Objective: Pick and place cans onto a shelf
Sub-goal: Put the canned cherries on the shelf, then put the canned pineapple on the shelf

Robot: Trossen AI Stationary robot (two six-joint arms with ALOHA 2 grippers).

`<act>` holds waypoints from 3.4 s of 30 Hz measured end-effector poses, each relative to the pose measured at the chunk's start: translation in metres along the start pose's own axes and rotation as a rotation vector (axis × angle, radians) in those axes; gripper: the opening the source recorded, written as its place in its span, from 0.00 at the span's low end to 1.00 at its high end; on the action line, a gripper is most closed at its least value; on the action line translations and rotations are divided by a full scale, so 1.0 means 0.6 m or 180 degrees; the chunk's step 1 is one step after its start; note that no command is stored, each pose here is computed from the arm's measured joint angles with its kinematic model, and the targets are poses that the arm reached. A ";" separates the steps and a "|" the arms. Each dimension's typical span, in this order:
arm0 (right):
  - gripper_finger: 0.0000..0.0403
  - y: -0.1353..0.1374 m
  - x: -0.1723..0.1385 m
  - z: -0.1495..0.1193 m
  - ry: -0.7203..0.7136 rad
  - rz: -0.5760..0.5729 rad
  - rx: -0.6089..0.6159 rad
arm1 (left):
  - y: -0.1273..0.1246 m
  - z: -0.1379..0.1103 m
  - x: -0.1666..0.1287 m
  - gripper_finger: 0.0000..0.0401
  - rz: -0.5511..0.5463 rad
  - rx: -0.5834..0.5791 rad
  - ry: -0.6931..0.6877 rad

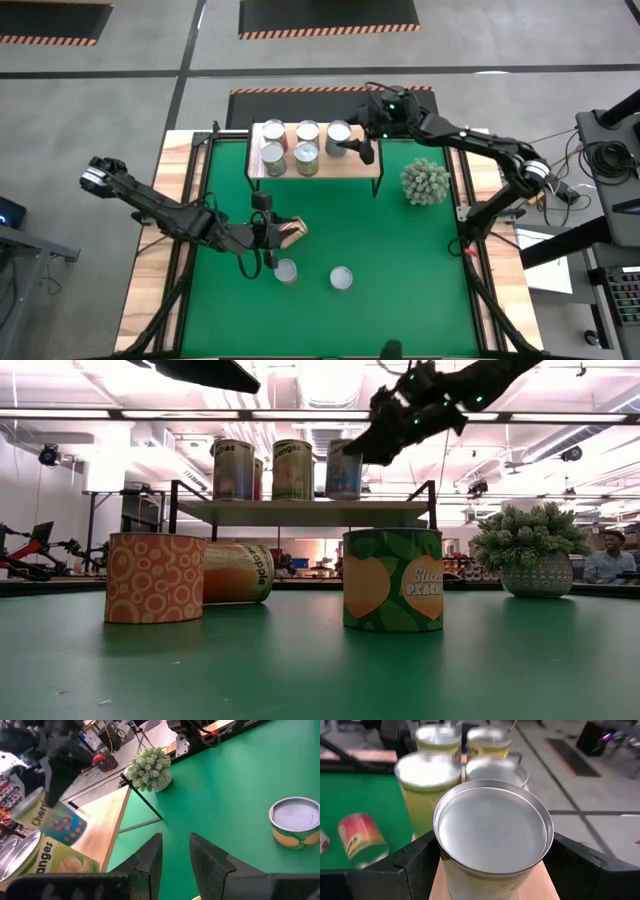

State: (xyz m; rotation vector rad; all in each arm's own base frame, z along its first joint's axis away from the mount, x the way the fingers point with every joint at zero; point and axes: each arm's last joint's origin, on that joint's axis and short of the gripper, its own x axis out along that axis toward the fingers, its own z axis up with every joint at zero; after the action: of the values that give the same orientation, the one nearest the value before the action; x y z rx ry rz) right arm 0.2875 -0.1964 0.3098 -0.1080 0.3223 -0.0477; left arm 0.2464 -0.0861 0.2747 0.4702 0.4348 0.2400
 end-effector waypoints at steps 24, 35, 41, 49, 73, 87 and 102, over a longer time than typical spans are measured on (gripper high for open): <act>0.87 -0.014 -0.024 0.063 0.0440 -0.0014 0.0023 | 0.002 -0.003 0.000 0.20 0.0155 0.0232 0.0043; 0.71 0.090 -0.062 0.119 0.0323 0.0406 -0.0013 | 0.030 0.004 -0.016 0.20 0.0616 0.0360 0.0057; 0.44 0.146 -0.019 0.086 0.0676 0.0247 -0.0072 | 0.037 0.006 -0.024 0.20 0.0626 0.0327 0.0029; 0.09 0.160 0.024 0.033 0.0852 -0.0255 -0.0056 | 0.037 0.002 -0.025 0.20 0.0633 0.0371 0.0083; 0.03 0.110 0.033 0.003 0.0770 -0.1111 -0.0151 | 0.038 0.002 -0.025 0.20 0.0632 0.0363 0.0085; 0.03 0.117 0.031 0.007 0.0750 -0.1058 -0.0159 | 0.038 0.002 -0.025 0.20 0.0632 0.0333 0.0083; 0.03 0.280 -0.042 0.046 0.0772 -0.0190 -0.0144 | 0.012 -0.046 -0.016 0.20 0.0159 -0.0860 0.0725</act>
State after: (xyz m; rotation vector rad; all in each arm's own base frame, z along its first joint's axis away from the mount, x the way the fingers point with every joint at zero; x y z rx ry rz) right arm 0.2776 -0.0255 0.3247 -0.1571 0.5625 -0.1131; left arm 0.2243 -0.0723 0.2592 0.1890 0.6038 0.3970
